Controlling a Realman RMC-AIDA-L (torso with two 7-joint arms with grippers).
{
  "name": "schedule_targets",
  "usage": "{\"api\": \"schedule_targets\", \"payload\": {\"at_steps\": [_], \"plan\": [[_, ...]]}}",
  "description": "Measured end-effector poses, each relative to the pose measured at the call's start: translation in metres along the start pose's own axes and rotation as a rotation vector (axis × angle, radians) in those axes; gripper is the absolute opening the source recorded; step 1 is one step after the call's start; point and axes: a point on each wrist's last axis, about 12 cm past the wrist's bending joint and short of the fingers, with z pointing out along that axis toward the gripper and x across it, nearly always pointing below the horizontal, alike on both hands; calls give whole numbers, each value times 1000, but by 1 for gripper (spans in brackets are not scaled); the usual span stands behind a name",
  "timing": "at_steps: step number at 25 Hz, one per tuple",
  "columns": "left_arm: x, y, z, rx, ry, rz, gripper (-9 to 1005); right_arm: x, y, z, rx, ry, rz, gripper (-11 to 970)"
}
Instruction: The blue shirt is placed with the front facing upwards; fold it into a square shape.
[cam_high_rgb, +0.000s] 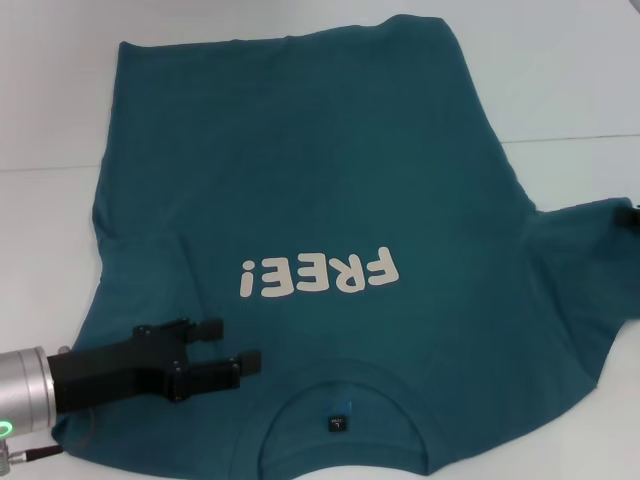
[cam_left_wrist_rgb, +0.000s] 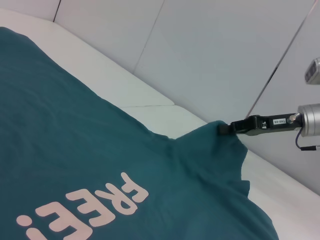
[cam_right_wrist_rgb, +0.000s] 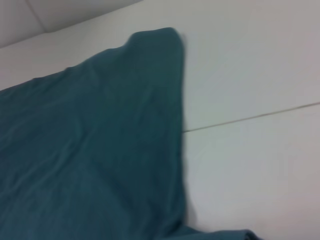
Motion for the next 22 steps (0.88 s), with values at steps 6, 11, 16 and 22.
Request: {"api": "schedule_targets", "payload": {"at_steps": [6,11,16,22], "plan": [[-1,0,1,1,0,2,891,-5,14,6,-65,15,-33,16],[-2,0,1,0,0,3,891,-14,31,14,-110,18,-77,17],[-1,1,0,-7,0,1,891,-22,45,22,-139,22,-111,17],[-1,1,0,-9,-2,-1,891,-29,63,31,-175,27,-139,16]]}}
